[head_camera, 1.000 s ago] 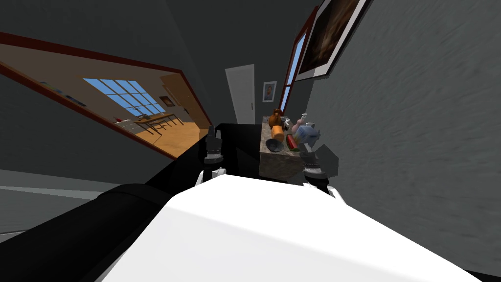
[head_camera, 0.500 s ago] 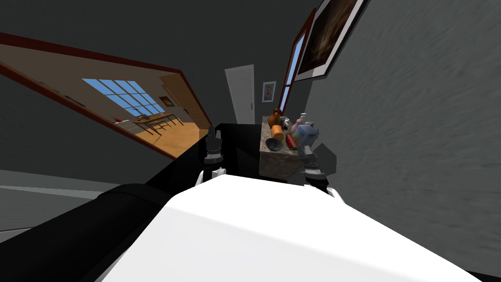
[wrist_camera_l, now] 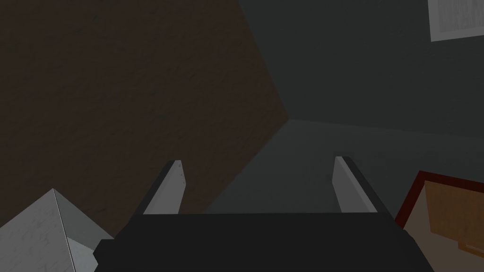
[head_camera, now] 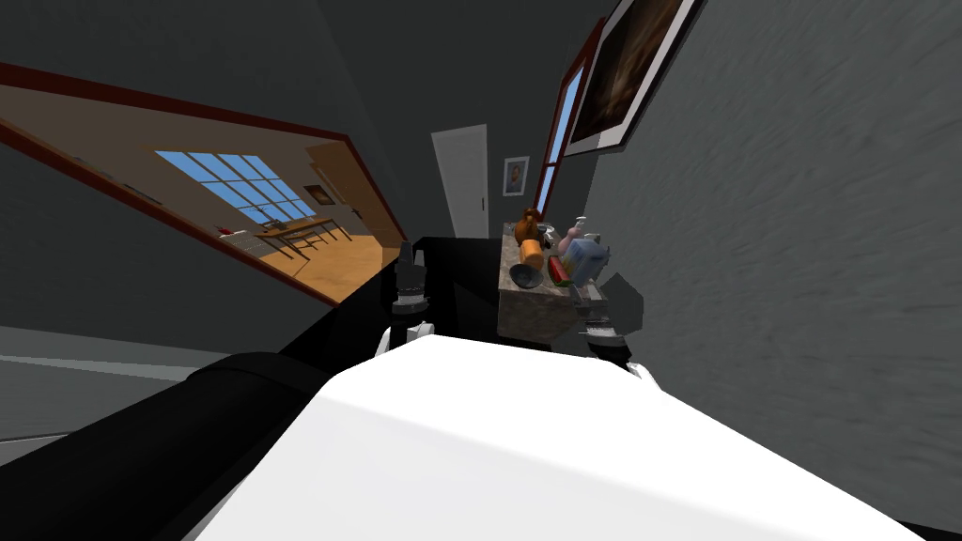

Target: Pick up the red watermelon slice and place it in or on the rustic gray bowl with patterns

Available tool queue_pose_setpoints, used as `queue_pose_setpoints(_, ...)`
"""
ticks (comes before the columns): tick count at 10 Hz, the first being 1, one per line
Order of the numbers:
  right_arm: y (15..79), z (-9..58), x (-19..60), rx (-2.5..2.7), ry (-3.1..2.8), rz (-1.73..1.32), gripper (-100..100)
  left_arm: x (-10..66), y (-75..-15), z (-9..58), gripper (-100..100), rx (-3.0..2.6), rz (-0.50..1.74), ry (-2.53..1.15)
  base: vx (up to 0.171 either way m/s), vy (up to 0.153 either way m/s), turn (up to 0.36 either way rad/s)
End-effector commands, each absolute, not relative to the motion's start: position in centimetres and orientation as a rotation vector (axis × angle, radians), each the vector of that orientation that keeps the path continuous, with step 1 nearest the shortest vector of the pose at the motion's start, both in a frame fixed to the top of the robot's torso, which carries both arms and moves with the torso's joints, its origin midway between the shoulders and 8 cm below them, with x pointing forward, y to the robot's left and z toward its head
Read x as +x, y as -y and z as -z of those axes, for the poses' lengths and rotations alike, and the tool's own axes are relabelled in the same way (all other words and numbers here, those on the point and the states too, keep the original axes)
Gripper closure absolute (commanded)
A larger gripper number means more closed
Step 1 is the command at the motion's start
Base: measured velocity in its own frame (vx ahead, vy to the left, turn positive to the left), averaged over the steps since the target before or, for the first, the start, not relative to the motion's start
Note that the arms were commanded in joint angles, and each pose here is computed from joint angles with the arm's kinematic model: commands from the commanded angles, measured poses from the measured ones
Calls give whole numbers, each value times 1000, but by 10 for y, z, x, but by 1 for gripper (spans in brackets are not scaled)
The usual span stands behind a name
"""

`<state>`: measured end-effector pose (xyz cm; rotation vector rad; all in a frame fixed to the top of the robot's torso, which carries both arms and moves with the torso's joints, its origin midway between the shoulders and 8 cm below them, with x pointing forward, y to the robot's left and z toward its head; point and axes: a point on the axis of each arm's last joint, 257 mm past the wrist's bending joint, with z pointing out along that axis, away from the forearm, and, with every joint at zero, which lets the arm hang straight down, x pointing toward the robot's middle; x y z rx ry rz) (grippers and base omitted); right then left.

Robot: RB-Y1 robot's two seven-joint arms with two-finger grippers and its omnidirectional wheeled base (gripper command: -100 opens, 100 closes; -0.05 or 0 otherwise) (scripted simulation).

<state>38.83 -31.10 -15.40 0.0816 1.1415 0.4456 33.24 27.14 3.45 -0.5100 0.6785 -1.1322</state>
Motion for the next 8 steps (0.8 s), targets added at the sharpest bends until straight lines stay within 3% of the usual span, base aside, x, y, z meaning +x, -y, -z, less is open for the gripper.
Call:
queue_pose_setpoints(1,315,160,391,63,-1154,-407,-100,332,-271,-35,0,-510,1132,-679,-11,4,-6)
queue_pose_setpoints(8,341,209,396,-35,-1247,-186,-100,332,-271,-34,0,-510,1132,-679,-3,3,-3)
